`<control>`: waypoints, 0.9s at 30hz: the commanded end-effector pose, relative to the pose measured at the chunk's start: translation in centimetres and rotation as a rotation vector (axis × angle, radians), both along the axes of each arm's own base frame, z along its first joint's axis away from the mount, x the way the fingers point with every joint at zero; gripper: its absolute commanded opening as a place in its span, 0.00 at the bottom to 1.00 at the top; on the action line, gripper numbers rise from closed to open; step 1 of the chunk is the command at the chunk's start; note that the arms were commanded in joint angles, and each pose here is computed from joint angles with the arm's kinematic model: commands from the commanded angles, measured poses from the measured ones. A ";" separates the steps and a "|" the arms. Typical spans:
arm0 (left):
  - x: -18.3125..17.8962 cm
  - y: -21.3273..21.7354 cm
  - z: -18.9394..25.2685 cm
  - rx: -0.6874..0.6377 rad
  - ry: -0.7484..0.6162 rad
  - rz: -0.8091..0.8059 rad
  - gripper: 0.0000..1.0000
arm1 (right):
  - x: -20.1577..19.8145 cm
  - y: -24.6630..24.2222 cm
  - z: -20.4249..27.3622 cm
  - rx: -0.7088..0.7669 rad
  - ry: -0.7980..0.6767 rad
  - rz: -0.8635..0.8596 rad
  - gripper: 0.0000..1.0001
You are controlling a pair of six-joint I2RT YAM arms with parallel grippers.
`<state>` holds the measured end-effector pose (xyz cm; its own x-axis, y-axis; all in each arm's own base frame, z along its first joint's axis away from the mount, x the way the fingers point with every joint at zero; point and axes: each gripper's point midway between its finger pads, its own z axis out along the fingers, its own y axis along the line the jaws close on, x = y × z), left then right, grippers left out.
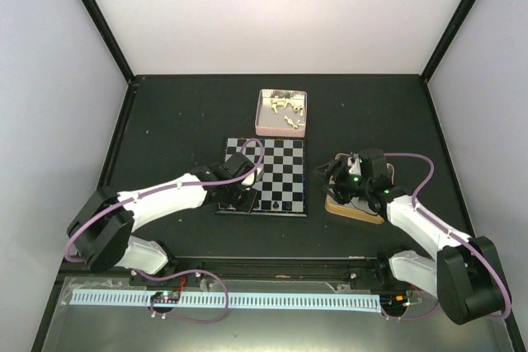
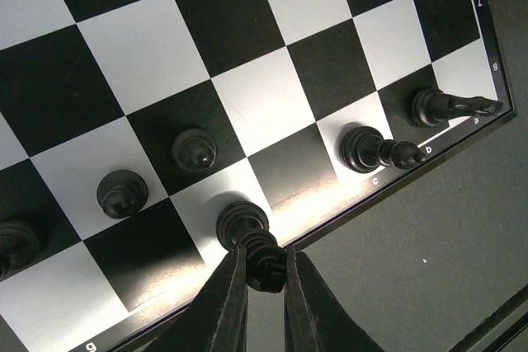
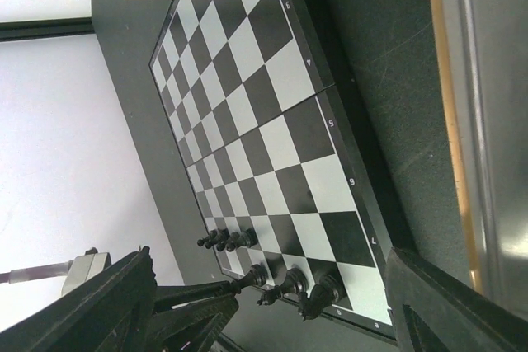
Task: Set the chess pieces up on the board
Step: Adjust the chess piece on the chessboard.
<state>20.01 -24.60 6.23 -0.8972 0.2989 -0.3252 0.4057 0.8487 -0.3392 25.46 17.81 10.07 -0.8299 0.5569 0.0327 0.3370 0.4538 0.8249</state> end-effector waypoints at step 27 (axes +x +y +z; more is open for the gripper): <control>1.1 -0.7 1.2 -0.009 -0.025 0.000 0.31 | 0.4 -3.8 1.1 -0.305 -0.132 -0.007 0.75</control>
<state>20.16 -24.32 5.87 -0.8991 0.3016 -0.3171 0.4008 0.8586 -0.3196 25.18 14.45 9.97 -0.8214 0.5393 -0.1859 0.2745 0.6593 0.7000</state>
